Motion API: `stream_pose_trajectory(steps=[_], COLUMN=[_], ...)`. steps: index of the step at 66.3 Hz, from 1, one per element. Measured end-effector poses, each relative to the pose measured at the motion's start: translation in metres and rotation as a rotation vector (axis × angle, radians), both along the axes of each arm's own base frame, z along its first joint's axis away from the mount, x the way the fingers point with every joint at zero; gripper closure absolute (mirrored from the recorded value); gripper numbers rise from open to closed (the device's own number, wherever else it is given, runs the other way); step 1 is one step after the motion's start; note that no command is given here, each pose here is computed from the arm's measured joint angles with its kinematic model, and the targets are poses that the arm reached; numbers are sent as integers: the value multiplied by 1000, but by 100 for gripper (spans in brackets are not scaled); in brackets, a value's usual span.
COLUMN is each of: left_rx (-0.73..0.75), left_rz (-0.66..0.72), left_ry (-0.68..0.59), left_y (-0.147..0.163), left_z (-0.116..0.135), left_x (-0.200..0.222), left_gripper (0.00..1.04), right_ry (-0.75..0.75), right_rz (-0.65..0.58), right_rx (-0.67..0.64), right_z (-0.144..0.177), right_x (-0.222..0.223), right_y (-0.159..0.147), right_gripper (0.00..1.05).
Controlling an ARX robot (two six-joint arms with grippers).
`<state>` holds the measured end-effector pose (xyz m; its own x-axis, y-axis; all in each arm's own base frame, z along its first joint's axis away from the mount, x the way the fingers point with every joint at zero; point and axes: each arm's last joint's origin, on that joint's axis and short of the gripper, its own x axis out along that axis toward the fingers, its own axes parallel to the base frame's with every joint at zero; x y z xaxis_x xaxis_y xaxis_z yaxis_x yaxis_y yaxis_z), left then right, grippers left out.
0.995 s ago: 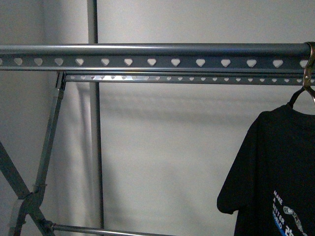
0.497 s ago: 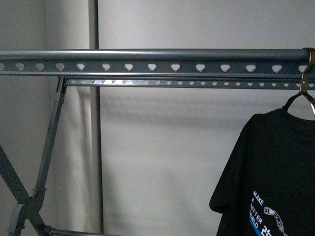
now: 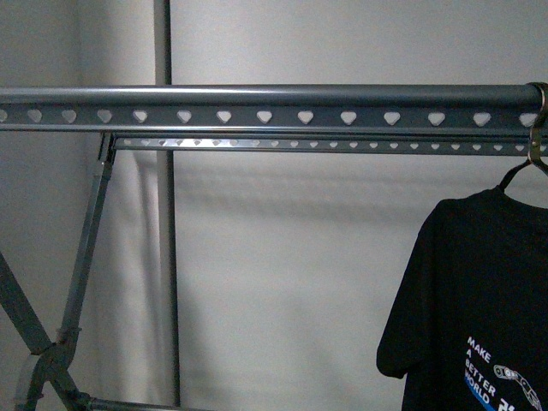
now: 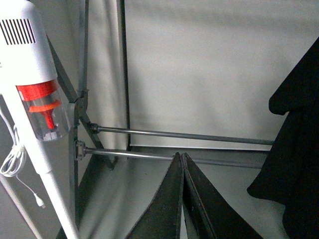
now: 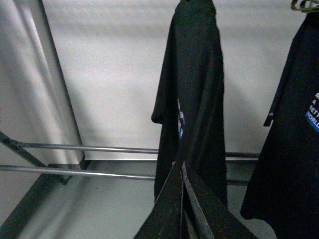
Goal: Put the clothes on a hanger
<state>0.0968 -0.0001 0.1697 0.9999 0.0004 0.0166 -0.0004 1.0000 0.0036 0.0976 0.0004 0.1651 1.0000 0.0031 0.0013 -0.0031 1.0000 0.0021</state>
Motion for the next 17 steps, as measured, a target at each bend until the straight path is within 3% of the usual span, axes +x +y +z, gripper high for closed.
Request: stream_pose_trajectory(steps=[10, 17], left_rx=[0, 0], left_rz=[0, 0], left_ry=[0, 0], left_y=[0, 0], left_z=[0, 0], left_x=[0, 0], left_gripper=[100, 83], right_ry=[0, 0], right_rz=[-2, -2], right_rx=[-2, -2], right_z=[0, 0], right_x=[0, 0], right_y=[0, 0], right_gripper=[77, 57])
